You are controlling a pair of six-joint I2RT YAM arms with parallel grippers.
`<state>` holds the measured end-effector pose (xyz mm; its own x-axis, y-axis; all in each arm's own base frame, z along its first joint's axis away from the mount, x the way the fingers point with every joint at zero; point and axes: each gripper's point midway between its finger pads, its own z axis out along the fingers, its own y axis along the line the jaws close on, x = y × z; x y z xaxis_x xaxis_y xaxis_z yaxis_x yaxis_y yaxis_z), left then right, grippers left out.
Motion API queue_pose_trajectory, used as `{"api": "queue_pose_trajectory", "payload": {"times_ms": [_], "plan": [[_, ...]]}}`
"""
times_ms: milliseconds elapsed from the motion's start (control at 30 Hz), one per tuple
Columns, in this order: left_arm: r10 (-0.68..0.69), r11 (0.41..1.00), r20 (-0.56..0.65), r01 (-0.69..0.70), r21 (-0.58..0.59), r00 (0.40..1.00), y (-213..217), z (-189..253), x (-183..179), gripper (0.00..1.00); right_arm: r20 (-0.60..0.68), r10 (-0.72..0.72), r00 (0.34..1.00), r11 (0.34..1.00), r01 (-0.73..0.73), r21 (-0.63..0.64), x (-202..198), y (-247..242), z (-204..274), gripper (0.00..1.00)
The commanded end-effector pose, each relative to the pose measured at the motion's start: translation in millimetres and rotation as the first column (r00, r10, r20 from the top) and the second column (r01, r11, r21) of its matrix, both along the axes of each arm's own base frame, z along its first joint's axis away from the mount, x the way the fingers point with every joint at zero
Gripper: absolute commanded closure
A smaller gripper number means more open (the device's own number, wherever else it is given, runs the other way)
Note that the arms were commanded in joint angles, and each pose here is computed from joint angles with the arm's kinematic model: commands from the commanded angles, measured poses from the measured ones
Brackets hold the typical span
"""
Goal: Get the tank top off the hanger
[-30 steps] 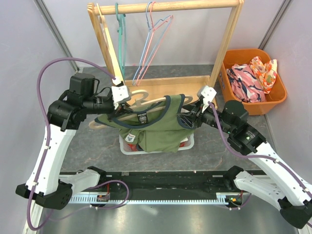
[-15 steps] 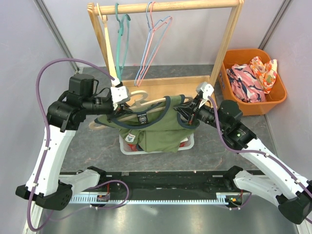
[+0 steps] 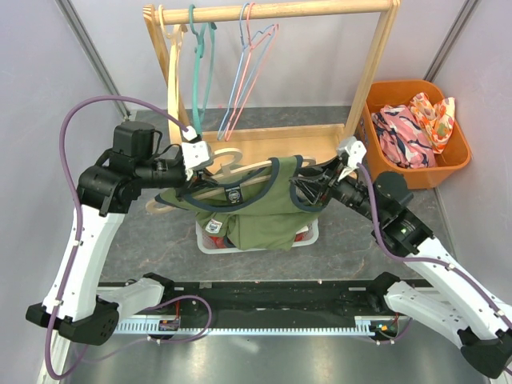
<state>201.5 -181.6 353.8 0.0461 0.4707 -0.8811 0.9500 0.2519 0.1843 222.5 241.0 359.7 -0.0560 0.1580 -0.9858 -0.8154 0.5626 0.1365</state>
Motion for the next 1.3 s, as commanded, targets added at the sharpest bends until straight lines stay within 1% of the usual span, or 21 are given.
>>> {"api": "queue_pose_trajectory", "payload": {"times_ms": [0,200,367,600,667,833,1000,1267], "plan": [[-0.005,0.999,0.038,0.007,-0.035,0.999,-1.4,11.7,-1.7,0.98,-0.047,-0.018,0.999,1.0,0.017,-0.01,3.2,-0.3,-14.3,0.54],[-0.008,0.999,0.036,0.009,-0.037,0.999,-1.2,11.2,-2.6,0.98,-0.087,-0.015,0.996,1.0,0.013,-0.021,5.6,2.9,-28.6,0.46],[-0.012,0.999,0.037,0.013,-0.039,0.999,-1.5,11.0,-4.0,0.98,-0.09,-0.018,0.996,1.0,0.017,-0.01,11.7,6.7,-33.7,0.4],[-0.01,0.999,0.036,0.011,-0.038,0.999,-0.2,9.3,-5.3,0.98,-0.098,0.023,0.995,0.999,-0.019,0.038,12.8,16.4,-26.5,0.41],[-0.011,0.999,0.036,0.012,-0.038,0.999,-0.4,9.1,-5.9,0.98,-0.102,0.02,0.995,1.0,-0.018,0.017,12.0,15.1,-28.1,0.41],[-0.013,0.999,0.038,0.014,-0.039,0.999,-0.6,9.7,-5.4,0.98,-0.066,-0.032,0.997,0.999,0.032,-0.009,8.6,0.9,-25.0,0.4],[-0.014,0.999,0.034,0.015,-0.044,0.999,-1.6,11.8,-5.7,0.98,-0.073,-0.052,0.996,0.998,0.049,-0.044,9.7,-4.9,-32.7,0.39],[-0.01,0.999,0.037,0.012,-0.043,0.999,-0.6,12.6,-5.8,0.98,-0.064,-0.105,0.992,0.992,0.1,-0.079,23.1,-13.5,-34.2,0.38]]}}
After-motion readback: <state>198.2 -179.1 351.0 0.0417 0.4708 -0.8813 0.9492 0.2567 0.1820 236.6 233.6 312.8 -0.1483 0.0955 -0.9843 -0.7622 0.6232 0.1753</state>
